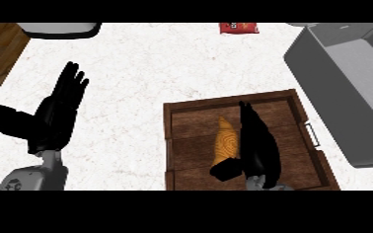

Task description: Pick the croissant from the tray and place it in the cardboard box

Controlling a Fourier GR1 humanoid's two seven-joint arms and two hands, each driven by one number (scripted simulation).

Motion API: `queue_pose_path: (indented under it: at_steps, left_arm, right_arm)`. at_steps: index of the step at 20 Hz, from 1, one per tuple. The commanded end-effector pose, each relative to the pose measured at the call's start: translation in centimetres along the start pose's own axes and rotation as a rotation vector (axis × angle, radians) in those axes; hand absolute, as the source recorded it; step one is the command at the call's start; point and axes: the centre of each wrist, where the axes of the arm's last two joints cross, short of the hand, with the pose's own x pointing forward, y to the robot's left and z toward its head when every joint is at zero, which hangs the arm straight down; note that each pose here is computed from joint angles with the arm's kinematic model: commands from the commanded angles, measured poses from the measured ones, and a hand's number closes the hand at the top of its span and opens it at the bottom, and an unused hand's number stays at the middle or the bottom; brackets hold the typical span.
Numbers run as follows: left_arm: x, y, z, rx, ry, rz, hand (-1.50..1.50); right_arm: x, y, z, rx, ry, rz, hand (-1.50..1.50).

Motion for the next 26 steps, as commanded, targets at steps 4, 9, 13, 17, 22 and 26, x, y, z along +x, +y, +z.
queue_pose_path:
  at_steps: [4,9,13,17,22,26]
  left_arm:
    - [1.2,-1.0,-0.4,-0.002,-0.010,-0.007,0.00]
    - [-1.1,0.2,0.3,-0.006,-0.005,-0.007,0.00]
    - [0.1,-0.5,-0.1,0.004,0.007,0.000,0.00]
    - [-1.6,0.6,0.8,0.001,-0.005,0.005,0.00]
    - [-1.8,0.0,0.7,0.005,0.009,-0.007,0.00]
    - [0.5,-2.1,1.7,-0.003,-0.005,0.000,0.00]
  right_arm:
    - [-0.4,1.7,-0.9,0.003,0.062,-0.017,-1.50]
    - [-1.0,0.8,-2.4,0.024,0.081,-0.009,-1.50]
    - [0.0,1.3,-2.1,0.021,0.067,-0.001,-1.50]
    - [-0.6,5.0,-1.3,0.006,0.049,0.027,-1.50]
    - [-1.3,2.1,-1.5,0.014,0.025,0.029,1.50]
    - [-0.2,4.8,-3.6,-0.027,-0.012,0.136,1.50]
